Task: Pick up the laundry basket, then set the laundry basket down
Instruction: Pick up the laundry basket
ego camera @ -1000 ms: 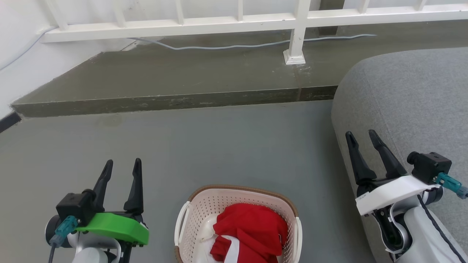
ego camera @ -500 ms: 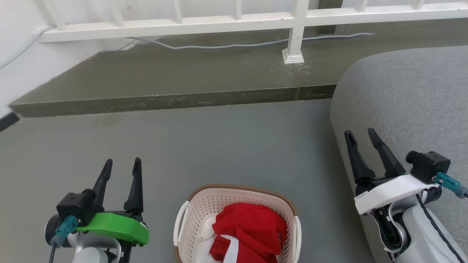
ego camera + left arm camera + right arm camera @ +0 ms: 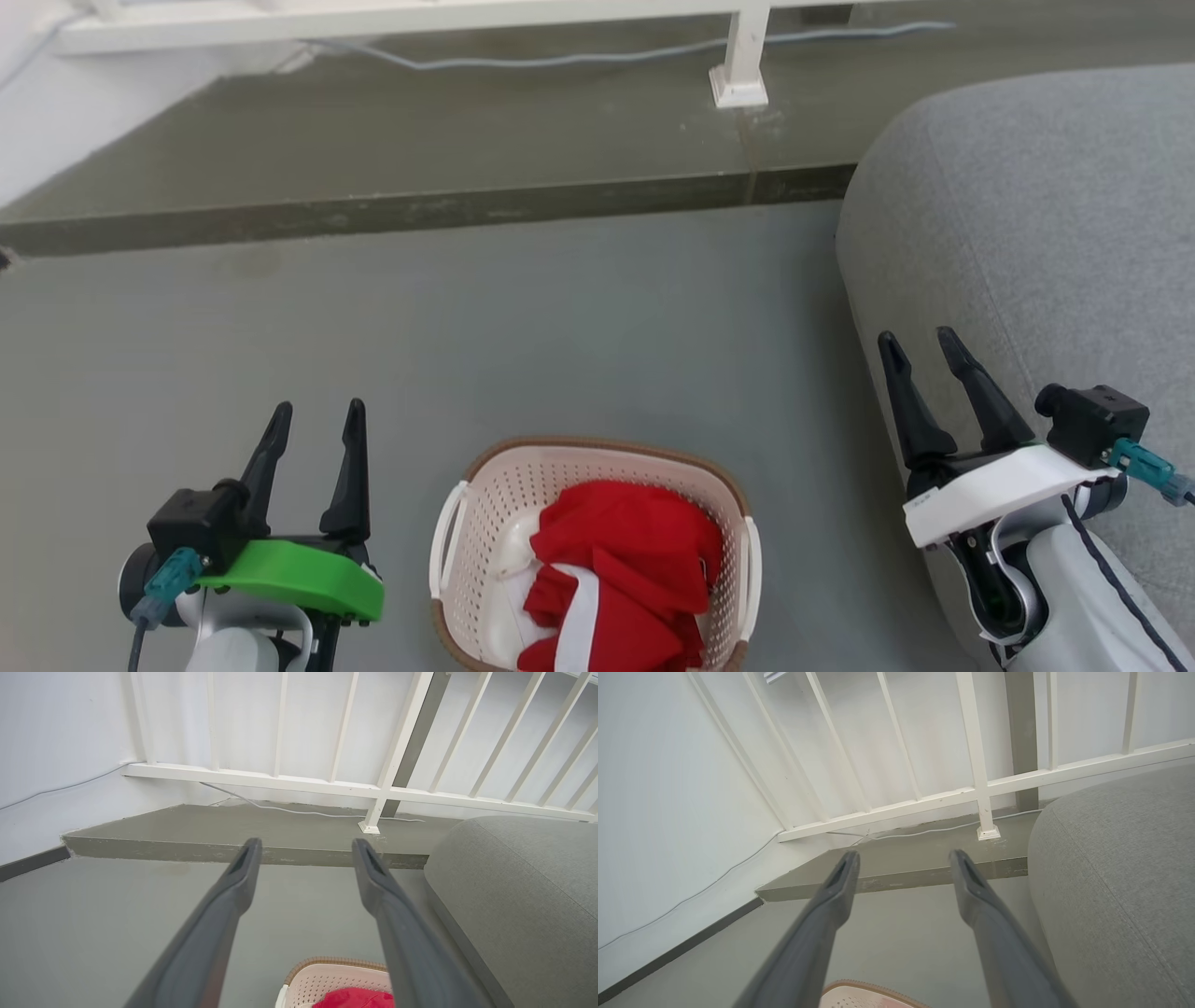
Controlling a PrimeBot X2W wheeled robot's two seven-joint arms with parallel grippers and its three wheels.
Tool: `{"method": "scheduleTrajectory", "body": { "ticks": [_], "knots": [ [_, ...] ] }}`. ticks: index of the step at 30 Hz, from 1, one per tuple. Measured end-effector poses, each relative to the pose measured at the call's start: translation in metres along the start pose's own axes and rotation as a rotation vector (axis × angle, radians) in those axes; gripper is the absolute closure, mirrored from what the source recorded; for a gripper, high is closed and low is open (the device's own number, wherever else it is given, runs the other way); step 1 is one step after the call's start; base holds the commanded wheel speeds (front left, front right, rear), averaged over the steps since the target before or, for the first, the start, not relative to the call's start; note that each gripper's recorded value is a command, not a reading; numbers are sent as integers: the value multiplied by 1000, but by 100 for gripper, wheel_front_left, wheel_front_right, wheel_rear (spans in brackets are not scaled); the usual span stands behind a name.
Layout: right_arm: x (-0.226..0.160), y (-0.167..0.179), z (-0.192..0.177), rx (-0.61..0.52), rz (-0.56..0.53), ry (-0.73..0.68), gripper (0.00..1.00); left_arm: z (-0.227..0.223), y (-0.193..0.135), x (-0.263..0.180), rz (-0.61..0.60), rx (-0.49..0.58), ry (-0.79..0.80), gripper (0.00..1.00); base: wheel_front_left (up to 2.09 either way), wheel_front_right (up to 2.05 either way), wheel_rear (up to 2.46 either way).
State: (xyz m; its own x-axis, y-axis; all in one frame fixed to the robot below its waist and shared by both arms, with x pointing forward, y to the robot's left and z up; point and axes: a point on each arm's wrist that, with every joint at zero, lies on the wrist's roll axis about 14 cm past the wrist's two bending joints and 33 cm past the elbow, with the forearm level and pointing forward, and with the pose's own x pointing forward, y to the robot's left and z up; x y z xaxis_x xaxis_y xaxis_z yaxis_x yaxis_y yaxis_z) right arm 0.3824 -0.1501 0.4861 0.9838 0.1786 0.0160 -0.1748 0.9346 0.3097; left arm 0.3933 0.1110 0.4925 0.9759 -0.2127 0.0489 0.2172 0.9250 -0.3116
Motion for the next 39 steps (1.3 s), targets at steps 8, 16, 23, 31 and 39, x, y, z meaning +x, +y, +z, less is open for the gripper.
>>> {"method": "scheduleTrajectory", "body": {
  "ticks": [8, 16, 23, 31, 39],
  "knots": [
    [13, -11, -5, 4, -19, 13, 0, -15, 2, 19, -8, -7, 34, 0, 0, 0, 0],
    [36, -17, -11, 15, -22, 18, 0, -48, 9, 37, -4, -24, 116, 0, 0, 0, 0],
    [57, -19, -21, 28, -9, 29, 0, -93, 21, 47, 6, -32, 236, 0, 0, 0, 0],
    [74, -33, -41, 38, -30, 62, 0, -143, 35, 61, 19, -54, 358, 0, 0, 0, 0],
    [91, -46, -69, 47, -44, 108, 0, -210, 52, 62, 42, -76, 556, 0, 0, 0, 0]
  ]
}}
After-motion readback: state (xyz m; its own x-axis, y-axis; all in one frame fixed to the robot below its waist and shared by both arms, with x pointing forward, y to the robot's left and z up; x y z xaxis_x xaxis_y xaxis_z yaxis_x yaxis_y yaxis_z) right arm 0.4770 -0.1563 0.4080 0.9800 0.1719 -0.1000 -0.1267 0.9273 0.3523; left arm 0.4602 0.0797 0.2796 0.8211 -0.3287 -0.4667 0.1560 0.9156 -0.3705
